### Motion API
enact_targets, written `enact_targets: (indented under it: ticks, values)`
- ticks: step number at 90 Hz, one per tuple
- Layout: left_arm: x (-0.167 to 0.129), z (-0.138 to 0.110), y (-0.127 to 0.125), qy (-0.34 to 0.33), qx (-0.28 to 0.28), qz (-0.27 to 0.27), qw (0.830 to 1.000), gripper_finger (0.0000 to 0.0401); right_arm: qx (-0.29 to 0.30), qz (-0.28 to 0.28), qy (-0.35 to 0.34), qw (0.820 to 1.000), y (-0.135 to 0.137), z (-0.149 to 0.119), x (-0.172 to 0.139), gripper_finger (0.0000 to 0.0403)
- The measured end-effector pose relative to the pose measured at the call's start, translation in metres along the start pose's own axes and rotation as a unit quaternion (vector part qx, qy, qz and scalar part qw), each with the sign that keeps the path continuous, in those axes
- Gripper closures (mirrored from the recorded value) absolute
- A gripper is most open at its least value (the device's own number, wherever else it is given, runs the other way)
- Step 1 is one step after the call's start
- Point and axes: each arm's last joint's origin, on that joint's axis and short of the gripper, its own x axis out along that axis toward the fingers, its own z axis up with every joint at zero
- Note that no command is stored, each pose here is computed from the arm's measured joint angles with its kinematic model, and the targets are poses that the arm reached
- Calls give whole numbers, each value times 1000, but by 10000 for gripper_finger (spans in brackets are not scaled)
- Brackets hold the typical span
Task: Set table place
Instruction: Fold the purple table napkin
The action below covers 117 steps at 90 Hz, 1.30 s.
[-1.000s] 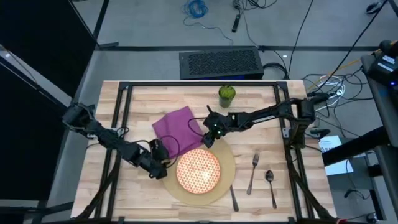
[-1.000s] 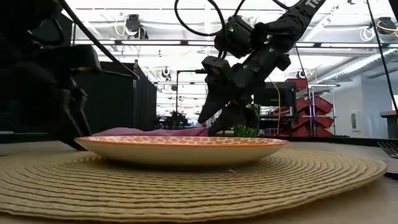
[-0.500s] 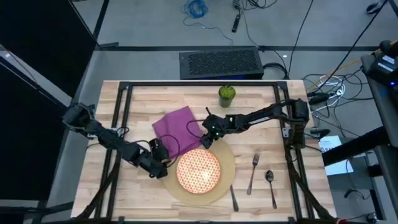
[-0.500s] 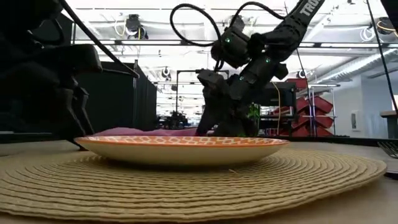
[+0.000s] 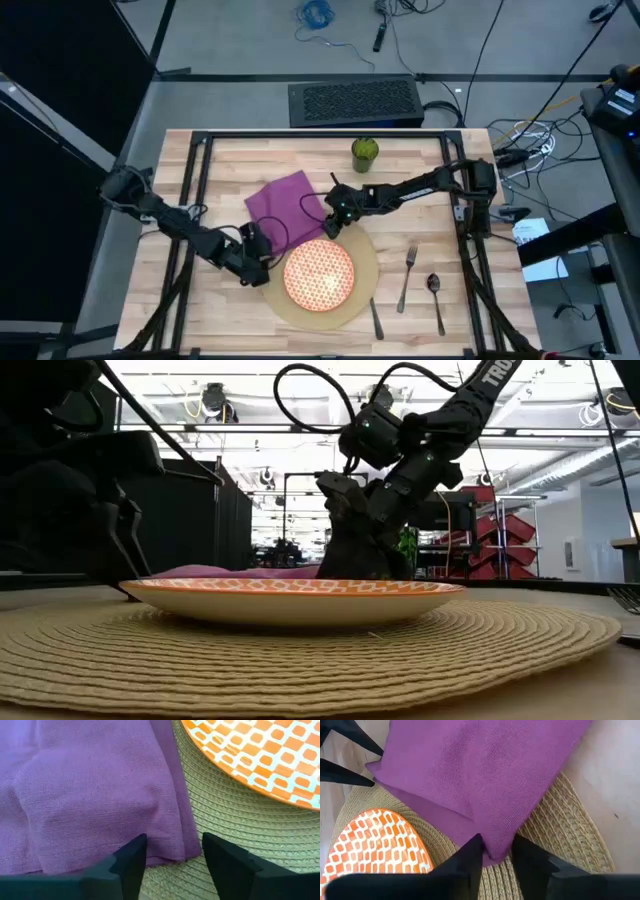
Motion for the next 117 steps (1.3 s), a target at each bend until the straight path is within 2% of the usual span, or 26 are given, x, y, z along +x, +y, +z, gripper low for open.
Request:
enact_targets:
  ticks: [8, 16, 21, 51, 69, 100, 117]
  values:
    - [0, 0, 0, 0, 0, 0, 1000, 303, -4, 0, 0, 1000, 0, 0, 0, 374]
    - [0, 0, -1, 4, 4, -6, 1000, 372, -11, 0, -1, 1000, 0, 0, 0, 397]
    - [0, -1, -1, 4, 9, -8, 1000, 390, -13, 0, -2, 1000, 0, 0, 0, 399]
    - [-1, 0, -2, 3, 12, -15, 1000, 401, -16, 10, -13, 1000, 2, 3, 0, 403]
    - [-12, 13, -5, -18, 19, -28, 999, 401, -28, 31, -11, 999, 13, 14, -3, 403]
    - [-33, 19, 4, 6, 42, 7, 999, 401, -77, -7, 25, 997, 39, 45, -21, 403]
    - [-41, 17, 12, 18, 29, 16, 999, 401, -77, -52, 34, 995, 36, 69, -37, 403]
